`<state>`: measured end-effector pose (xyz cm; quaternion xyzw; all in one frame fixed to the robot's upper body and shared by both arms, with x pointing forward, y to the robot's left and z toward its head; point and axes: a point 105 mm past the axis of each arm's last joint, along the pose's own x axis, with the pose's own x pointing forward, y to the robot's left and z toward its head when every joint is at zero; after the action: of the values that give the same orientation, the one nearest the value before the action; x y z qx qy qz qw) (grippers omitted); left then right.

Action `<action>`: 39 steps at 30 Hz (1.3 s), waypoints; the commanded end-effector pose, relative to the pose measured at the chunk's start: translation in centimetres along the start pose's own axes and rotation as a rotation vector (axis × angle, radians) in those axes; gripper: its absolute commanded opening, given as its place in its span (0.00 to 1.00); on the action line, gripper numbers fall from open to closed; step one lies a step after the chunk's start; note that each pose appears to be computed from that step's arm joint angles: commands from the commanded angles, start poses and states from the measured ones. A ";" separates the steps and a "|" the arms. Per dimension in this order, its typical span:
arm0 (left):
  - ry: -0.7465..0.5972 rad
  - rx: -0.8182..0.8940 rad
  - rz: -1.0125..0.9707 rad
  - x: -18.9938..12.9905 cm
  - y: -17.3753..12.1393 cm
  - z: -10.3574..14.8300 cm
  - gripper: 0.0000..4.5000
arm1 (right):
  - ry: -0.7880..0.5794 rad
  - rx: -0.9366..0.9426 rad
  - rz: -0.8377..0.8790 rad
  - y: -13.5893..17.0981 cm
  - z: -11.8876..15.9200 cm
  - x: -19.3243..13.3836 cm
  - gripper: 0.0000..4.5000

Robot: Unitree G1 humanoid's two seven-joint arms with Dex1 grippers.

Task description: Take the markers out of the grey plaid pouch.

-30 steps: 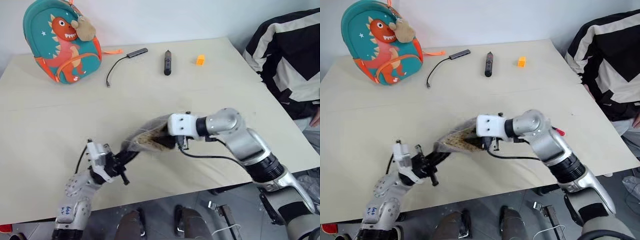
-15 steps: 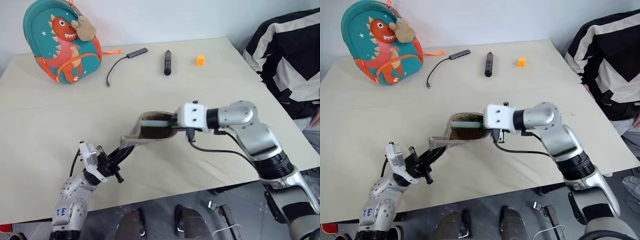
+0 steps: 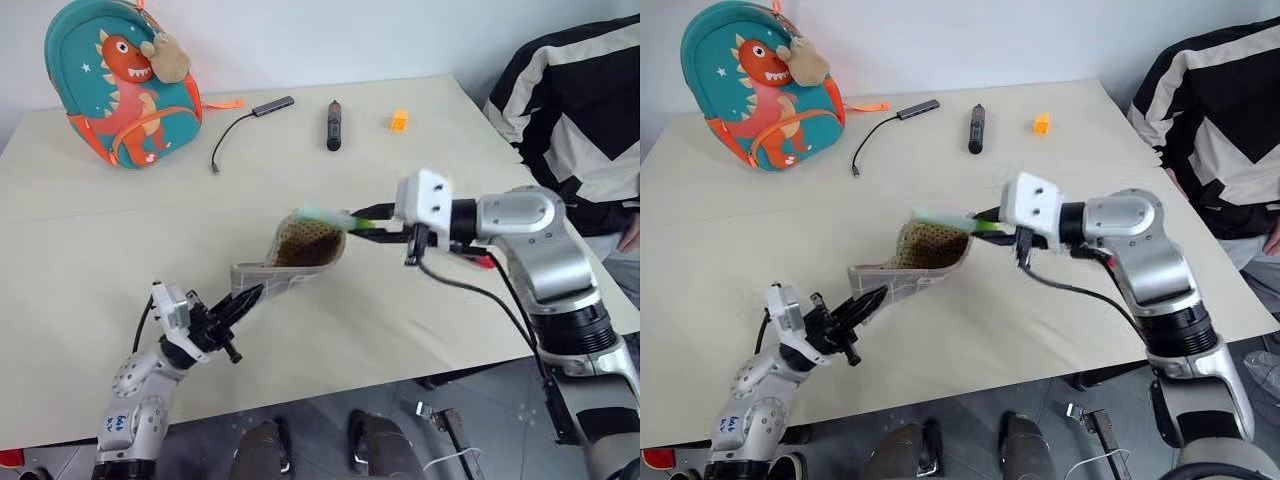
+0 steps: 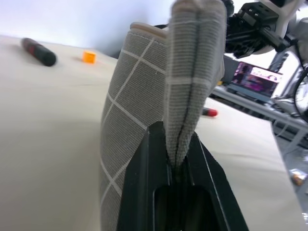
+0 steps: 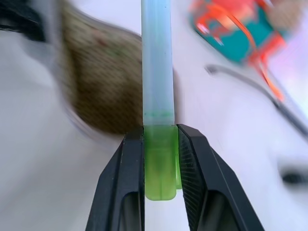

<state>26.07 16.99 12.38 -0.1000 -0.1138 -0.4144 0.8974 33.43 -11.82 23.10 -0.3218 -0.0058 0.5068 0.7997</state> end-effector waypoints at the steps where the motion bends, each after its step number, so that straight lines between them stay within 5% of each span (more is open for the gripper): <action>1: -0.012 0.063 0.021 -0.5 0.1 1.3 0.00 | 0.103 0.149 -0.041 0.4 -2.5 -1.9 0.15; 6: 0.002 0.091 0.019 -0.7 0.1 1.4 0.00 | 0.365 0.324 -0.143 2.1 -8.2 -4.9 0.15; 12: -0.013 0.051 0.025 -0.4 0.4 1.2 0.00 | 0.458 0.403 -0.216 3.0 -11.1 -6.4 0.15; 14: -0.017 0.037 0.026 -0.3 0.4 1.2 0.00 | 0.424 0.466 -0.221 3.3 -11.3 -6.1 0.15; 20: -0.025 0.002 0.053 -0.4 0.8 1.3 0.00 | 0.333 0.519 -0.247 2.8 -10.8 -4.9 0.55; 25: -0.043 -0.038 0.127 -1.0 1.9 1.7 0.00 | 0.264 0.371 -0.258 1.1 -8.8 -3.8 0.91; 30: -0.154 -0.210 0.309 -2.8 4.4 2.7 0.00 | 0.018 0.340 -0.266 -0.2 -4.8 -2.5 0.91; 39: -0.219 -0.496 0.615 -7.4 7.1 1.5 0.00 | -0.036 0.248 -0.201 2.2 -5.0 -0.9 0.91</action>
<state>27.01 26.67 11.15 -0.3714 -0.0674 -0.1416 0.9151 33.30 -15.34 17.23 -0.1974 0.0406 0.4160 0.8868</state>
